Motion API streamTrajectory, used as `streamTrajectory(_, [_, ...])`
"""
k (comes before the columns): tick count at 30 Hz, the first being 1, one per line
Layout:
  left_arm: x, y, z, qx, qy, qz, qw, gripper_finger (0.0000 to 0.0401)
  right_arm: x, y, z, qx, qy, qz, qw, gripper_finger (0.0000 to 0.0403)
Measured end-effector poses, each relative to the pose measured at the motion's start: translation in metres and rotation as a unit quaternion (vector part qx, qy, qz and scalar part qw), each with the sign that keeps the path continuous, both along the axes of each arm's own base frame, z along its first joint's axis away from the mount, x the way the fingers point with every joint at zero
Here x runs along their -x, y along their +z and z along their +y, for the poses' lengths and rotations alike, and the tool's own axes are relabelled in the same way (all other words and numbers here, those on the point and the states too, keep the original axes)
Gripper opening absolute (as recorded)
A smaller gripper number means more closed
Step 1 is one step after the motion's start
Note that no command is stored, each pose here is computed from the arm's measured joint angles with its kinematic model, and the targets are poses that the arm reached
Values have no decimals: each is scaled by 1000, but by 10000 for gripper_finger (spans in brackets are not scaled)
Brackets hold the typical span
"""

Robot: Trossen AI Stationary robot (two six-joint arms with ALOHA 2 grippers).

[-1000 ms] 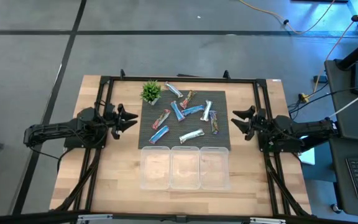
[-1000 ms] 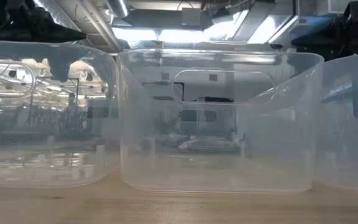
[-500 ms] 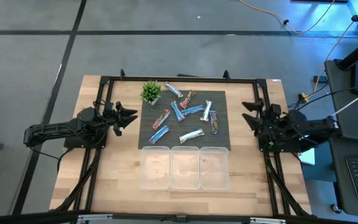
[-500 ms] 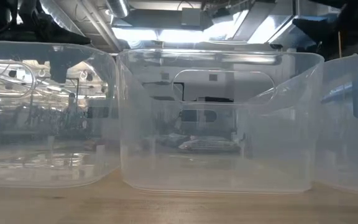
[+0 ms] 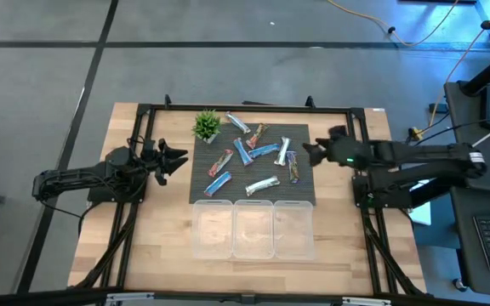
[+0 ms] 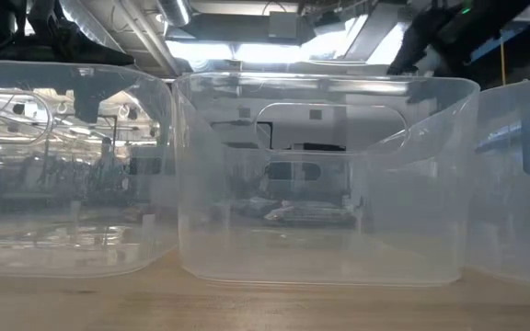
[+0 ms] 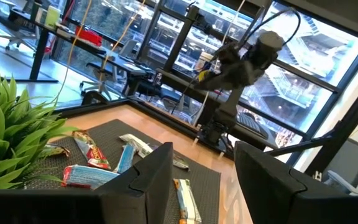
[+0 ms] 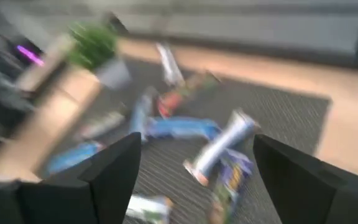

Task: Pick and place Granola Bars by type
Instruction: Put the blue granola bar into the right transparent bin

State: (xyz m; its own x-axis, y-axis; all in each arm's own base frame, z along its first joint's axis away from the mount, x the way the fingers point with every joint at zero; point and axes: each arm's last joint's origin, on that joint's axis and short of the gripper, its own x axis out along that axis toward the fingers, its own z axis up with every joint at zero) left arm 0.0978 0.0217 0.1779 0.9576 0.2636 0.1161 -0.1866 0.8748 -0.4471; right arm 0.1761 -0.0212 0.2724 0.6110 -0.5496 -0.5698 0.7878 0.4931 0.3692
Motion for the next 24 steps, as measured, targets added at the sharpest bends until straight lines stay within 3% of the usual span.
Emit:
streamTrajectory(9, [0,0,0,0,1,-1,1000,164,-60,-31,-12,-106,87,117,984,310])
streamTrajectory(15, [0,0,0,0,1,-1,1000,165,-75,-63,-22,-180,-2,151,972,310])
streamTrajectory(24, [0,0,0,0,4,-1,1000,163,-90,-108,-24,-199,9,248,948,310])
